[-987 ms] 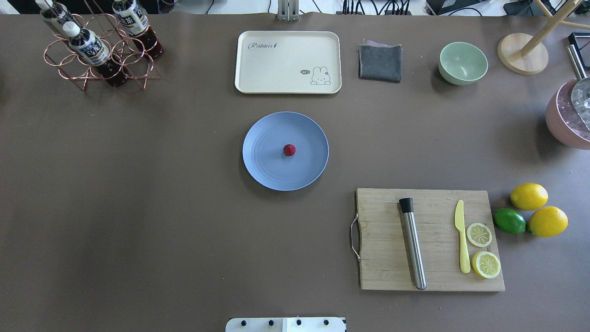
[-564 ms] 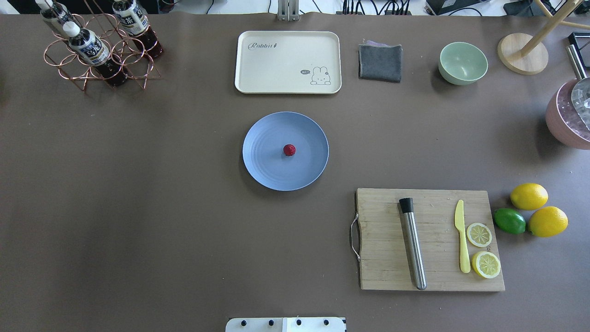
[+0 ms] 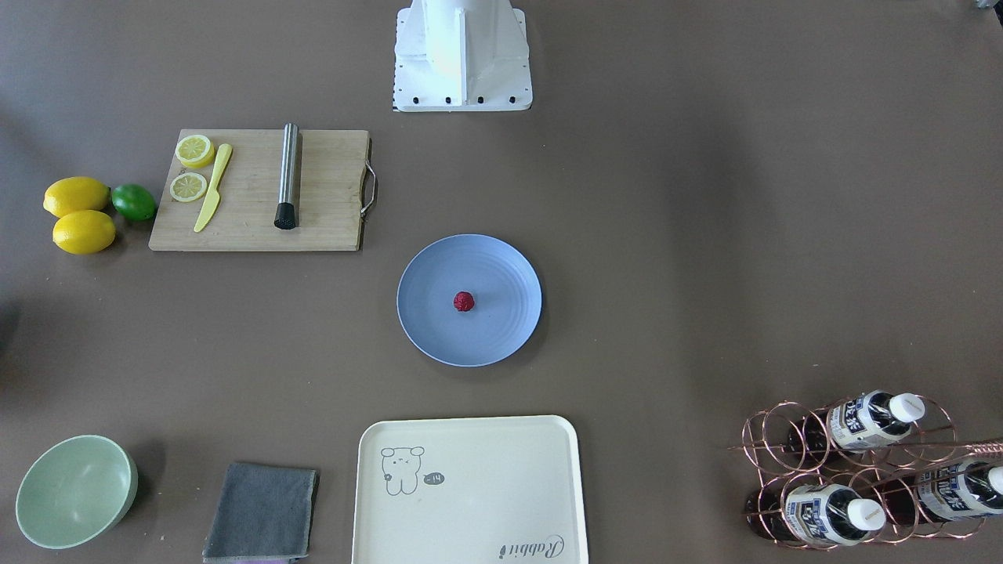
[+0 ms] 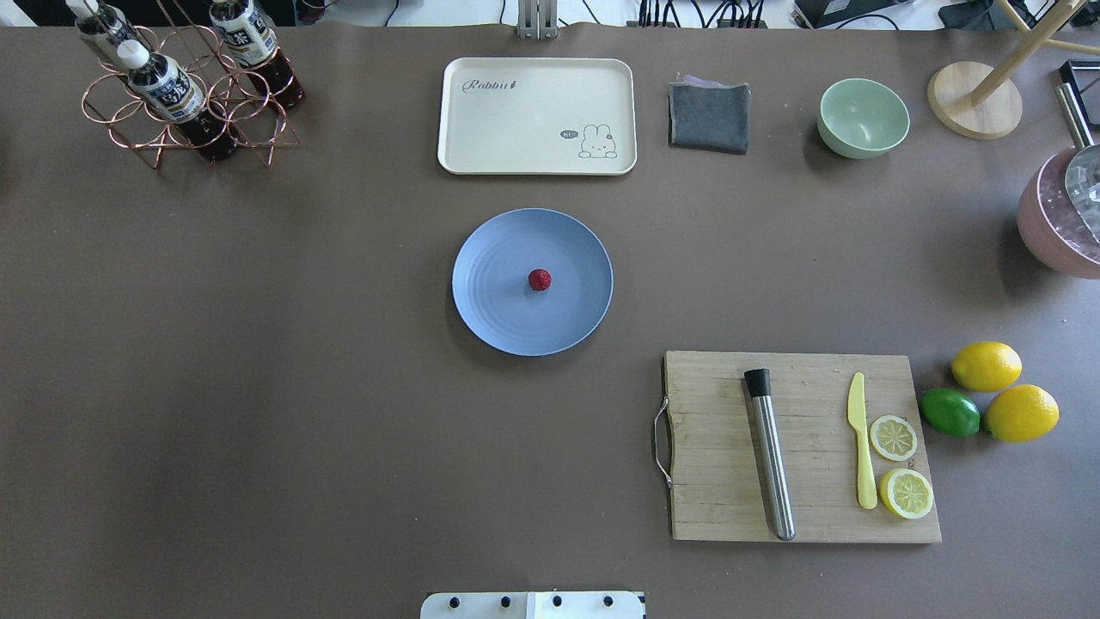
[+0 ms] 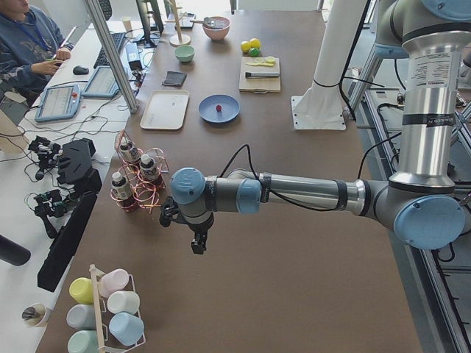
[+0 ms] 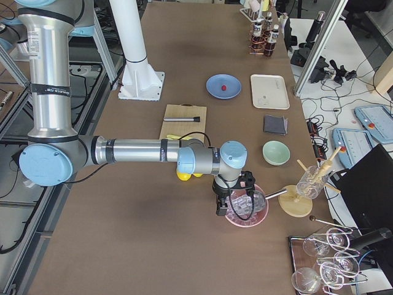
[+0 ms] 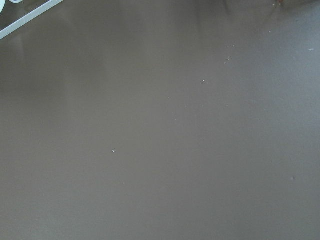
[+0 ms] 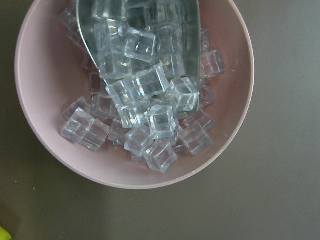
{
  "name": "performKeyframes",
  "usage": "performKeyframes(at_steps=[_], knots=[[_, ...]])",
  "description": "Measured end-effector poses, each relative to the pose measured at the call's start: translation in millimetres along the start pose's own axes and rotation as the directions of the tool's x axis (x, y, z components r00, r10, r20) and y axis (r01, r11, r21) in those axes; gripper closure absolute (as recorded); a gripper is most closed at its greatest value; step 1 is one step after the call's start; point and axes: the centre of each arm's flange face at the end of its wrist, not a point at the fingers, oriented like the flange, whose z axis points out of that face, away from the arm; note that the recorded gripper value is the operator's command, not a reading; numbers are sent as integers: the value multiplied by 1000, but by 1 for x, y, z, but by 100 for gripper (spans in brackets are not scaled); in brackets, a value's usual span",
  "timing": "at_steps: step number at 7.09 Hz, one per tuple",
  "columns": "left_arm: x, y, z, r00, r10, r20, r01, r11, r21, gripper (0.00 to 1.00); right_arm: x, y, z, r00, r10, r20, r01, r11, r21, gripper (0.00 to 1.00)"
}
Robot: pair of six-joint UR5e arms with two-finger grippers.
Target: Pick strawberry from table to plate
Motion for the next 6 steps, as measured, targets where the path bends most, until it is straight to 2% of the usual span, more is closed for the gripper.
performKeyframes(at_steps=[6], knots=[[0, 0, -1, 1000, -2, -2, 2, 1000, 3, 2, 0, 0, 0, 1000, 1, 0, -1, 1000, -1, 0]])
